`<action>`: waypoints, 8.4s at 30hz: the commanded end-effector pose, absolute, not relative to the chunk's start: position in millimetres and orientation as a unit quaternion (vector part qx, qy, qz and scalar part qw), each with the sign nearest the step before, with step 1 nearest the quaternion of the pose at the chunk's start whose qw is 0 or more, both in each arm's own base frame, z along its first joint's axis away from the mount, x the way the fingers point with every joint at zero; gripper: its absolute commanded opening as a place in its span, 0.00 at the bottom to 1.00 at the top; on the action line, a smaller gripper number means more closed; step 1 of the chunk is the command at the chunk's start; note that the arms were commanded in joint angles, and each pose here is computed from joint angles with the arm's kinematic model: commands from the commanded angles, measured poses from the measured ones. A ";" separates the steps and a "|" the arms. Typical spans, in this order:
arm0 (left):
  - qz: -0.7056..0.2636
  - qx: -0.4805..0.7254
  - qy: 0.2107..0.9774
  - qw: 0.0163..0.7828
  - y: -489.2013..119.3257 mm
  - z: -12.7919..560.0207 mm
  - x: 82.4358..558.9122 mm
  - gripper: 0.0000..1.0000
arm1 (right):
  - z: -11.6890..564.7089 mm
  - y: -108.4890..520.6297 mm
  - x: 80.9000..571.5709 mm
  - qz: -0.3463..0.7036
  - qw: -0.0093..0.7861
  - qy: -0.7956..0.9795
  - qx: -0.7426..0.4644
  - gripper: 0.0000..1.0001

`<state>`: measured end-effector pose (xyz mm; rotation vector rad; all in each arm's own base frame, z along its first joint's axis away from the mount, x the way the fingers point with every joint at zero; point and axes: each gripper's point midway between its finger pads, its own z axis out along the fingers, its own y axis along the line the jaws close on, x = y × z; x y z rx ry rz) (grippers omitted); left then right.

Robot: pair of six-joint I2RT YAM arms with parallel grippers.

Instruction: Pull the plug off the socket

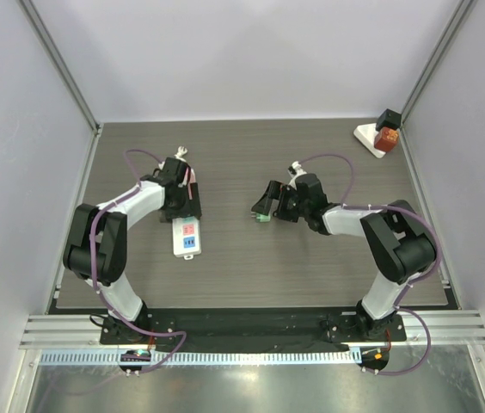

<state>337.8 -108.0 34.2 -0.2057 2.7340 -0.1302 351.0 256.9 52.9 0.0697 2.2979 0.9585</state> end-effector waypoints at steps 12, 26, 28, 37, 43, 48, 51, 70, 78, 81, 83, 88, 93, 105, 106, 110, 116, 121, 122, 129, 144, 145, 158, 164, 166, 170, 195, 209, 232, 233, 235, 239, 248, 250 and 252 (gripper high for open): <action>-0.042 -0.041 0.958 0.280 -113.3 82.0 343.6 0.75 | 62.7 243.9 356.0 0.333 0.354 0.874 0.013 1.00; -0.029 -0.028 0.962 0.269 -116.1 76.4 340.7 0.97 | 61.7 250.4 355.2 0.347 0.344 0.872 0.006 1.00; -0.024 -0.031 0.962 0.272 -114.1 78.9 342.0 0.98 | 65.1 250.1 355.5 0.346 0.350 0.870 0.002 1.00; -0.054 -0.065 0.937 0.338 -110.1 141.6 368.0 0.93 | 78.3 253.0 353.6 0.295 0.379 0.876 -0.034 0.99; -0.041 -0.084 0.932 0.350 -108.4 167.1 415.2 0.91 | 106.3 246.8 358.5 0.240 0.408 0.880 -0.042 0.95; -0.022 -0.074 0.935 0.347 -108.9 161.2 437.2 0.88 | 148.3 262.5 336.0 0.252 0.434 0.863 -0.060 0.89; -0.004 -0.070 0.931 0.358 -102.3 154.2 439.7 0.88 | 151.6 280.8 317.4 0.285 0.420 0.860 -0.059 0.86; -0.022 -0.042 0.948 0.315 -123.6 107.1 437.3 0.86 | 119.7 400.0 251.3 0.390 0.360 0.846 -0.059 0.81; -0.017 -0.040 0.948 0.315 -122.4 106.0 438.8 0.75 | 107.8 430.8 270.0 0.378 0.355 0.852 -0.069 0.81; -0.008 -0.043 0.948 0.316 -118.8 107.0 437.9 0.64 | 102.2 444.4 278.2 0.376 0.352 0.854 -0.072 0.80; -0.005 -0.044 0.947 0.317 -117.0 105.1 436.8 0.61 | 95.9 448.9 281.4 0.371 0.348 0.858 -0.073 0.80; 0.003 -0.046 0.950 0.309 -115.3 103.6 437.3 0.46 | 97.0 465.8 293.3 0.364 0.352 0.858 -0.083 0.79; -0.004 -0.052 0.948 0.315 -116.5 111.3 435.8 0.36 | 77.4 473.3 301.2 0.361 0.349 0.862 -0.068 0.80; -0.040 -0.052 0.945 0.319 -126.7 125.7 430.1 0.00 | 36.8 477.1 302.6 0.346 0.342 0.873 -0.035 0.72; -0.044 -0.052 0.945 0.321 -128.4 128.2 429.6 0.00 | 34.0 475.9 302.4 0.343 0.341 0.875 -0.033 0.66; -0.057 -0.053 0.940 0.332 -130.5 138.3 428.7 0.00 | 10.0 467.1 296.5 0.322 0.331 0.886 -0.029 0.56; -0.074 -0.050 0.932 0.351 -132.9 148.9 426.5 0.00 | -20.7 458.9 290.3 0.310 0.316 0.897 -0.013 0.48; -0.088 -0.053 0.933 0.346 -134.8 144.9 427.1 0.00 | -27.8 455.5 290.3 0.303 0.313 0.900 0.005 0.40; -0.092 -0.056 0.933 0.344 -134.3 143.1 427.7 0.00 | -31.1 453.8 290.2 0.301 0.308 0.902 0.016 0.38; -0.157 -0.075 0.925 0.339 -138.9 142.1 430.8 0.00 | -51.1 442.9 293.0 0.287 0.280 0.915 0.045 0.30; -0.107 -0.065 0.901 0.416 -119.8 182.8 421.4 0.00 | -59.7 451.2 295.3 0.313 0.252 0.914 0.055 0.30; -0.106 -0.064 0.901 0.416 -120.1 182.8 421.3 0.00 | -57.9 453.7 292.9 0.323 0.247 0.912 0.049 0.31; -0.106 -0.049 0.905 0.409 -127.0 182.6 414.7 0.00 | 1.3 474.2 305.2 0.504 0.310 0.806 -0.010 0.68; -0.082 -0.024 0.903 0.421 -133.5 189.4 407.7 0.00 | 1.6 474.2 316.3 0.504 0.332 0.797 -0.021 0.73; -0.083 -0.022 0.903 0.421 -134.2 190.4 406.9 0.00 | 8.2 471.0 321.9 0.516 0.344 0.784 -0.009 0.73; -0.088 -0.015 0.904 0.418 -138.9 188.6 405.1 0.00 | 9.1 460.8 333.8 0.532 0.351 0.770 0.016 0.73; -0.118 0.020 0.892 0.436 -155.4 193.0 398.7 0.00 | -15.5 467.3 346.8 0.587 0.280 0.755 0.082 0.17; -0.025 -0.045 0.860 0.508 -105.8 228.4 396.0 0.00 | -31.9 487.7 341.7 0.530 0.275 0.800 0.050 0.18; -0.138 -0.002 0.840 0.525 -145.5 251.9 390.6 0.00 | 15.5 445.7 315.7 0.421 0.370 0.828 0.020 0.91; -0.152 0.004 0.839 0.522 -151.0 253.1 389.9 0.00 | 19.1 443.8 313.5 0.414 0.369 0.832 0.012 0.91; -0.173 0.014 0.840 0.515 -160.6 253.9 390.0 0.00 | 28.6 433.0 311.3 0.381 0.368 0.848 0.001 0.96; -0.224 0.030 0.839 0.495 -181.1 251.1 386.4 0.00 | 43.7 403.3 306.9 0.327 0.380 0.865 -0.010 1.00; -0.388 0.082 0.828 0.397 -248.9 229.5 378.4 0.00 | 79.3 326.7 295.8 0.217 0.415 0.884 -0.011 1.00; -0.434 0.086 0.818 0.367 -266.7 222.9 378.3 0.00 | 96.7 312.1 289.3 0.217 0.429 0.876 -0.027 1.00; -0.453 0.079 0.819 0.343 -275.7 208.0 383.1 0.00 | 118.7 295.7 286.8 0.221 0.445 0.868 -0.020 1.00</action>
